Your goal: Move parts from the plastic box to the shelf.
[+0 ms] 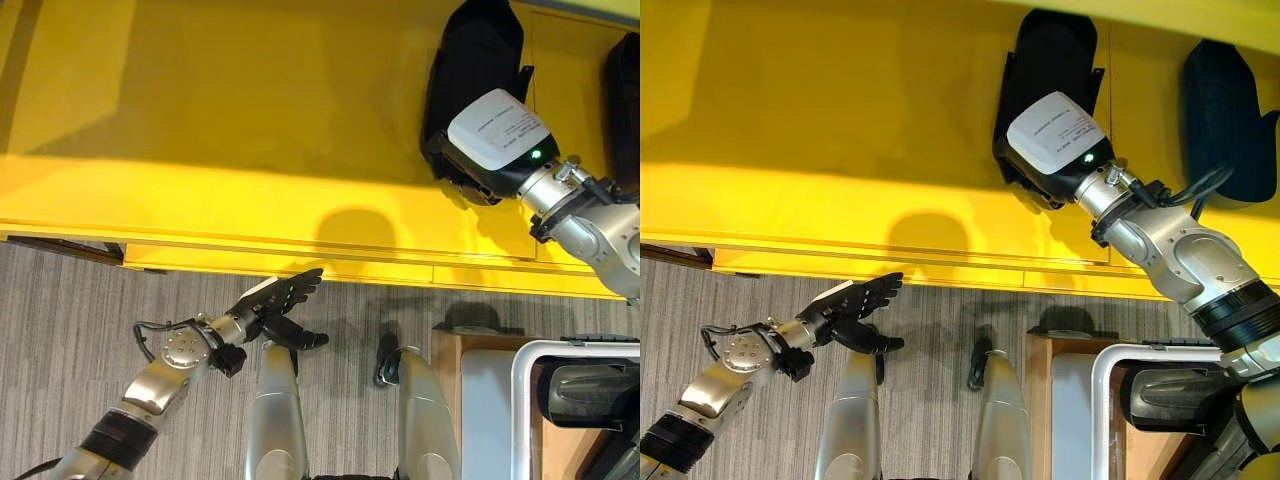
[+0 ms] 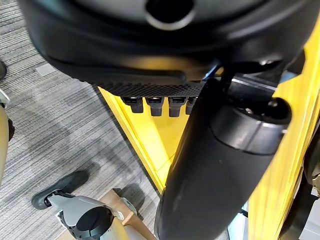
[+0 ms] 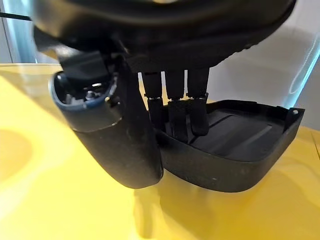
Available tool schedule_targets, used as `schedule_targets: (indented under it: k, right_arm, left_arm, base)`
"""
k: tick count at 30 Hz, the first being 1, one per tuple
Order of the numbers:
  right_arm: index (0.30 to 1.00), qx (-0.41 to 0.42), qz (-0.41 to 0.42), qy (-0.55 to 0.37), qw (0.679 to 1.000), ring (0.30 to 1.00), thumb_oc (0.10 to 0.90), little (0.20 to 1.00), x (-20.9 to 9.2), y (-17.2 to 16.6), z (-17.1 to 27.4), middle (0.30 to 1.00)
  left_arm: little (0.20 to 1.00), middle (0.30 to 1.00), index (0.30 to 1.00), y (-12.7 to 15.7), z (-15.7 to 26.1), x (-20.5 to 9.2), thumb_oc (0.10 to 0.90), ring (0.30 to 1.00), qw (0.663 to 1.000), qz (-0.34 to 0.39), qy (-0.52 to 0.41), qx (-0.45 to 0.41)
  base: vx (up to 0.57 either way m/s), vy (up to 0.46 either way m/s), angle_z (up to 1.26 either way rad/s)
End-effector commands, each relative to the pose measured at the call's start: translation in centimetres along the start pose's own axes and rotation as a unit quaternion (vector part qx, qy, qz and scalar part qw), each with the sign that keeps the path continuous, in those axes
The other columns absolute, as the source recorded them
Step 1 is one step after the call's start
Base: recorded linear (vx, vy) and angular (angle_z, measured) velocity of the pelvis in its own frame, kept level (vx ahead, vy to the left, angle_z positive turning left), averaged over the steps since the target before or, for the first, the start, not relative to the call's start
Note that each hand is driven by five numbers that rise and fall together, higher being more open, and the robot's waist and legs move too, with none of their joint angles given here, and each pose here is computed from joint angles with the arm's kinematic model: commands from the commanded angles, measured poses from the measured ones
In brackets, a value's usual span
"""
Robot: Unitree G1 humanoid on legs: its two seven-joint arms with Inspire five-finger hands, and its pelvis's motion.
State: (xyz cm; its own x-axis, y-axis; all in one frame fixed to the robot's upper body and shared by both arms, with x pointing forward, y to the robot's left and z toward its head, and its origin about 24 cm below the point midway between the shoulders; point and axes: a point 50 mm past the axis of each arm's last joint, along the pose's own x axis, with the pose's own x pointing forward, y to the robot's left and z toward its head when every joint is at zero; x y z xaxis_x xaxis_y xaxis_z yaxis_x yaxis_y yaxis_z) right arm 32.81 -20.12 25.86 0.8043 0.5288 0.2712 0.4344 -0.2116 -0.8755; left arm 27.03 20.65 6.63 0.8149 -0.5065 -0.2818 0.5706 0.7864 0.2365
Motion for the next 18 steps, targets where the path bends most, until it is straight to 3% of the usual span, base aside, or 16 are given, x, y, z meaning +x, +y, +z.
schedule_targets:
  k: [1, 18]
  right_arm:
    - [0.300, -0.019, -0.017, 0.012, 1.000, 0.300, 0.400, 0.300, 0.1, -1.8, -1.6, 0.300]
    - [0.300, -0.054, 0.025, -0.085, 0.995, 0.300, 0.400, 0.300, -0.2, -2.1, 0.9, 0.300]
  left_arm:
    - [1.000, 1.000, 1.000, -0.6, 4.0, 0.0, 0.900, 1.000, 0.994, -0.027, -0.099, 0.020]
    - [1.000, 1.000, 1.000, -0.4, 3.2, -0.6, 0.900, 1.000, 0.995, -0.024, -0.091, 0.017]
  base:
    - [0.00, 0.000, 0.00]
    - [0.00, 0.001, -0.01]
